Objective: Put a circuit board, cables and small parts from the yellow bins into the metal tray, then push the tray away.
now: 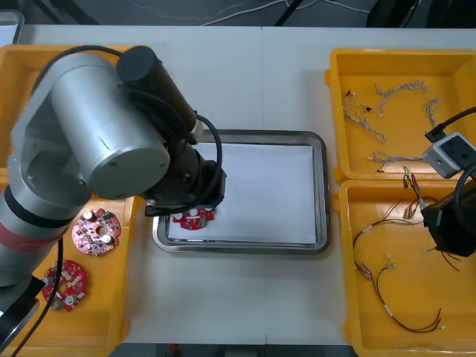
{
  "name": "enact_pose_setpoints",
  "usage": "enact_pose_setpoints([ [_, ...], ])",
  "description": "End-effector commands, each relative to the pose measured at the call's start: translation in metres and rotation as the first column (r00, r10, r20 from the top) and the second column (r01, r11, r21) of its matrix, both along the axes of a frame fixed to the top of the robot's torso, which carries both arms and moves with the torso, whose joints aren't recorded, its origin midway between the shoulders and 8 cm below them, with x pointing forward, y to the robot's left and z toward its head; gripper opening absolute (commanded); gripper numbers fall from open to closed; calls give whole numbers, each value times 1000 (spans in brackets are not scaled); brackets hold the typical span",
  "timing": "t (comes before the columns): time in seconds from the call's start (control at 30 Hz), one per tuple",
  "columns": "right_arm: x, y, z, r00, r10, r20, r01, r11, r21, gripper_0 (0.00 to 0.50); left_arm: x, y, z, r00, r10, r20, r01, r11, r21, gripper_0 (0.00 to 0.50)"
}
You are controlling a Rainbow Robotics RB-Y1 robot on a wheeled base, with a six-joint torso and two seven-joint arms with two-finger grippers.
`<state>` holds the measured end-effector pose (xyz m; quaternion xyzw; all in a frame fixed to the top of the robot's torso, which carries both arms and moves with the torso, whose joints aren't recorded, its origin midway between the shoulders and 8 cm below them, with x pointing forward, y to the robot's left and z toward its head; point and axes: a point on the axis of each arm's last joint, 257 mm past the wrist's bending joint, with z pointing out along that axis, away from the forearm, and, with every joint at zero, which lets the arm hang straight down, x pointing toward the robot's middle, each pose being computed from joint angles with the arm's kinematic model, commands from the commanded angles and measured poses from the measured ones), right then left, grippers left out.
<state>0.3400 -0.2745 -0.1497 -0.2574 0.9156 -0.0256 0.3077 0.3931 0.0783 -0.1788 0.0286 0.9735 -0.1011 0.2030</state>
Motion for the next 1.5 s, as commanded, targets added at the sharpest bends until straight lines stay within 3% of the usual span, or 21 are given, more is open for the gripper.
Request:
enact_pose_setpoints([
  [0.03,-4,5,-4,998,54,-19,-55,997,-49,0,19,29,42,991,-57,118,52,997,49,500],
  [0.37,7,54,13,964,266,18,-263,958,-113,0,41,88,69,984,24,179,-39,996,79,500],
  [0.57,10,79,15,905,425,7,-414,885,-212,0,48,133,76,980,32,195,-58,990,127,500],
  [0.7,15,89,8,860,509,-40,-501,825,-261,0,49,163,80,980,56,193,-84,986,144,500],
  [0.9,28,101,-4,774,621,-126,-622,708,-335,0,53,195,88,980,127,152,-139,988,67,500],
  [1.03,36,111,-11,720,670,-182,-678,623,-390,0,58,222,89,978,134,157,-150,984,97,500],
  [1.17,41,122,-18,695,684,-223,-703,581,-410,0,64,242,83,975,162,152,-182,975,131,500],
  [1.37,46,150,-27,636,718,-283,-751,492,-440,0,68,269,66,964,245,100,-257,955,145,500],
  [1.5,46,165,-32,603,733,-315,-773,438,-459,0,70,282,64,956,276,103,-291,942,168,500],
])
